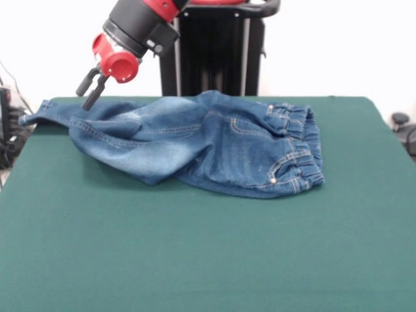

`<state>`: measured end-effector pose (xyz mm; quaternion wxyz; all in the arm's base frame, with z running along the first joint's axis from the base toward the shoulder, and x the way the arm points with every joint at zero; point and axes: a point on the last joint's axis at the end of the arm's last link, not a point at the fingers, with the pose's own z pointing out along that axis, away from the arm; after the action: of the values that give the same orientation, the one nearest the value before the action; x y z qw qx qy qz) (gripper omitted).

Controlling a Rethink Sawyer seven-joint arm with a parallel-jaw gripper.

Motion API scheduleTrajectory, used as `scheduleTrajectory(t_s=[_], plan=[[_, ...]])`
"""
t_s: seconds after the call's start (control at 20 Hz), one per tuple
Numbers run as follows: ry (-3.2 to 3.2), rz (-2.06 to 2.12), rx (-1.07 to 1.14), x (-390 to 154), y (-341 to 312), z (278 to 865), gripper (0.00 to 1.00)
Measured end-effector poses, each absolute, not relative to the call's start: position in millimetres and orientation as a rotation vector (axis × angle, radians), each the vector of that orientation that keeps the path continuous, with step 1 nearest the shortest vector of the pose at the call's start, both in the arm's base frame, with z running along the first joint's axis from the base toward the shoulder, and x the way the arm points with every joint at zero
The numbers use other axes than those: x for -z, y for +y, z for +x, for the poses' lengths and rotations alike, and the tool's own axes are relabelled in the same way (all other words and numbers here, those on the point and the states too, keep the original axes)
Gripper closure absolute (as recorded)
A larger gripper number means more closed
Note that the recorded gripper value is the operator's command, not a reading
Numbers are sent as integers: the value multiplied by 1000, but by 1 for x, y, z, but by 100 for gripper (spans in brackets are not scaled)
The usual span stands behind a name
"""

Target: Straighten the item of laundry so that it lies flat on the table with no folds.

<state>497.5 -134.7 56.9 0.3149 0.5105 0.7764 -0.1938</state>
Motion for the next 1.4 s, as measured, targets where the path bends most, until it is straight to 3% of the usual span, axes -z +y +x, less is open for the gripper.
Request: scheduleTrajectory(t_s=[1.4], plan=[[2091, 1369, 485, 21, -109, 483, 0]])
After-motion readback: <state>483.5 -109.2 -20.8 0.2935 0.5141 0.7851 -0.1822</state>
